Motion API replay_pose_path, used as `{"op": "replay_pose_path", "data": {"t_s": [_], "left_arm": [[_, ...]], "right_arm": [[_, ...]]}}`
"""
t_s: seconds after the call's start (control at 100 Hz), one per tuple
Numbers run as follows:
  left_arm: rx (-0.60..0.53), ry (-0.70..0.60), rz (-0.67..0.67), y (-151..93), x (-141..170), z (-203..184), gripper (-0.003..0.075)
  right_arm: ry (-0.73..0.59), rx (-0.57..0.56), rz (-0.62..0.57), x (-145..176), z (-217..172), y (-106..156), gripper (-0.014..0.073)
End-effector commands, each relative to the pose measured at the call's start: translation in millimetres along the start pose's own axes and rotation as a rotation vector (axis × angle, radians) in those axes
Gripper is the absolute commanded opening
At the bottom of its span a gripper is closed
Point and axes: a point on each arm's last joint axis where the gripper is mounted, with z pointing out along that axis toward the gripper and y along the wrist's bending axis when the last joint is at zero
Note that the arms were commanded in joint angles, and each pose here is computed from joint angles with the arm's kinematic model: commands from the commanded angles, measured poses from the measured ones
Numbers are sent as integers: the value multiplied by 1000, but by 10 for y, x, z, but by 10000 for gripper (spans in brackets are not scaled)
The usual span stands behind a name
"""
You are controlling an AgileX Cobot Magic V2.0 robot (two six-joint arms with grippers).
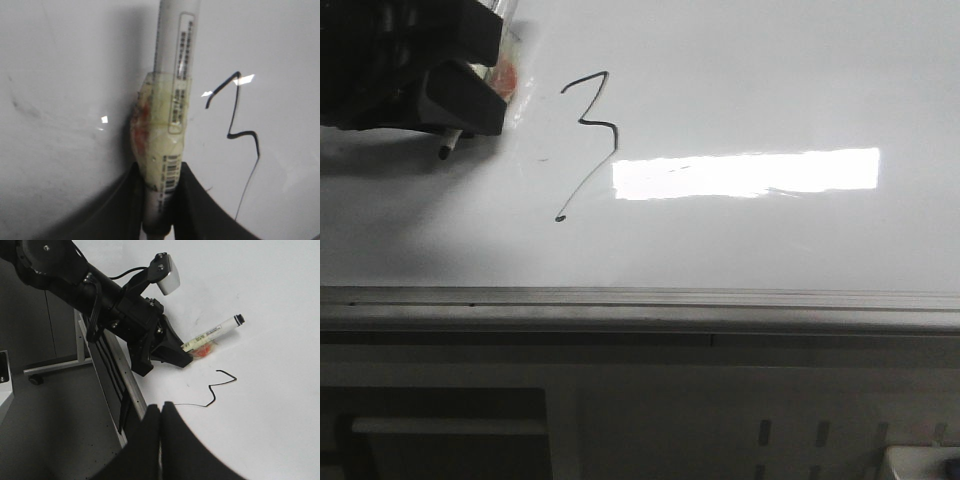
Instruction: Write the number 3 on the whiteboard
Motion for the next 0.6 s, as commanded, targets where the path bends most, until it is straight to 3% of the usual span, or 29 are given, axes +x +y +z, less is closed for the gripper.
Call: {"op": "replay_pose_path", "data": {"t_s": [0.0,0.39,0.59], "left_arm": [[-31,-85,-24,-4,-155,-53,-20],[-147,-108,-43,142,-22,-52,-20],[-152,-91,-62,155,27,-45,-20]], "right_arm": [[-100,44,8,-127,-74,-44,-63],[-100,44,8,-127,-74,-44,-63],[-112,50,8,-137,-75,-49,-63]]}}
